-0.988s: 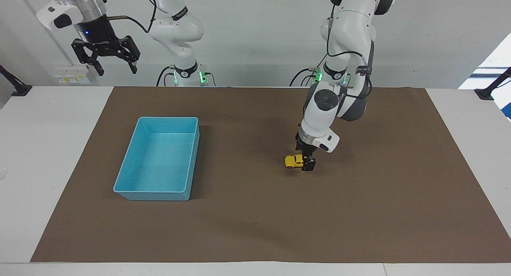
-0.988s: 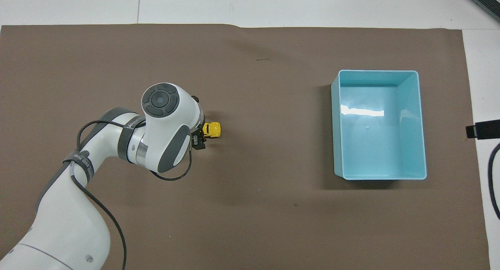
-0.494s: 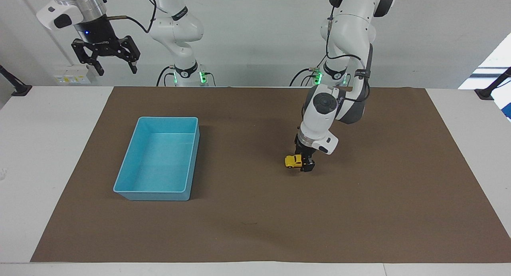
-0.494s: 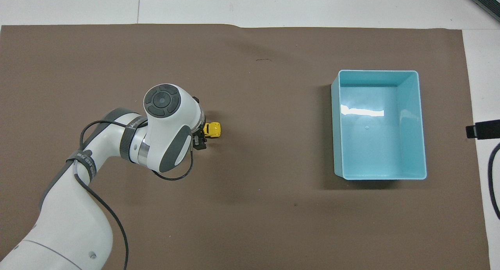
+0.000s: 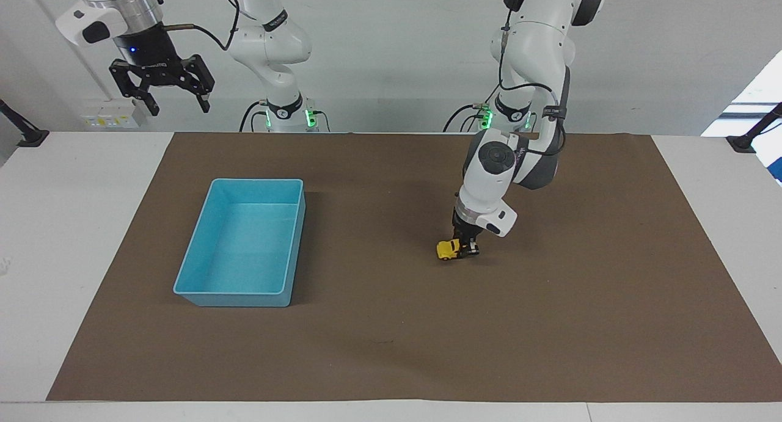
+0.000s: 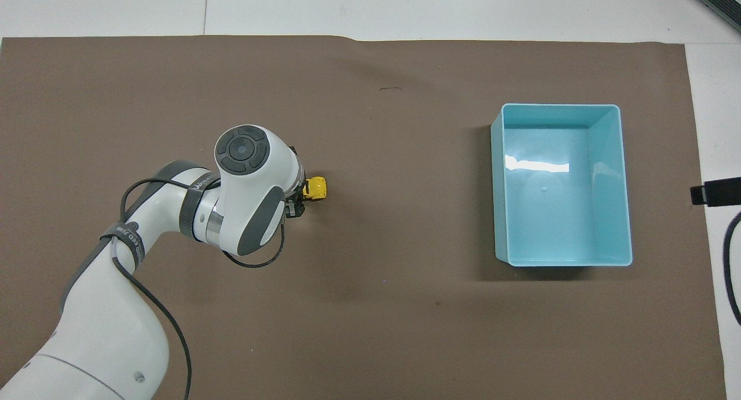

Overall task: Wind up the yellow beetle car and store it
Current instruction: 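Lower the left gripper onto the top of the yellow car, then press and drag the car back toward the robot with the left gripper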

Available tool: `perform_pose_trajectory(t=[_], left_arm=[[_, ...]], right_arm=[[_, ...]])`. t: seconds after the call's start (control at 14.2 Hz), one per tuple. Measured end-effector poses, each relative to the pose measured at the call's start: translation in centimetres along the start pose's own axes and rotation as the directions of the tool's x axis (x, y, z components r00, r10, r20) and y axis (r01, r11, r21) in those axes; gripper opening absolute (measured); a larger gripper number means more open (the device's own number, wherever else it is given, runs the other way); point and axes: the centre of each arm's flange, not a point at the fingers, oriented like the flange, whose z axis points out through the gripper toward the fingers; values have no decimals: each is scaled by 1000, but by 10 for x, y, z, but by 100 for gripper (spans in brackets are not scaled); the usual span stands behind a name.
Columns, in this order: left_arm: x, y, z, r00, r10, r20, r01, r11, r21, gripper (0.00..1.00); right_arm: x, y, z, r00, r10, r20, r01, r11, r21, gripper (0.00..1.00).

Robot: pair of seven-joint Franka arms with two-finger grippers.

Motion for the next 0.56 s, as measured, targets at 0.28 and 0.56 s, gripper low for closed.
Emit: perform_pose_trajectory(t=[0.28, 0.56], left_arm=[[0, 0, 0, 999, 42, 0, -42, 999, 0, 45], [4, 2, 0, 999, 36, -3, -36, 999, 1, 45]], right_arm=[[0, 0, 0, 1000, 0, 0, 0, 1000, 0, 100], [0, 0, 0, 1000, 0, 0, 0, 1000, 0, 100]])
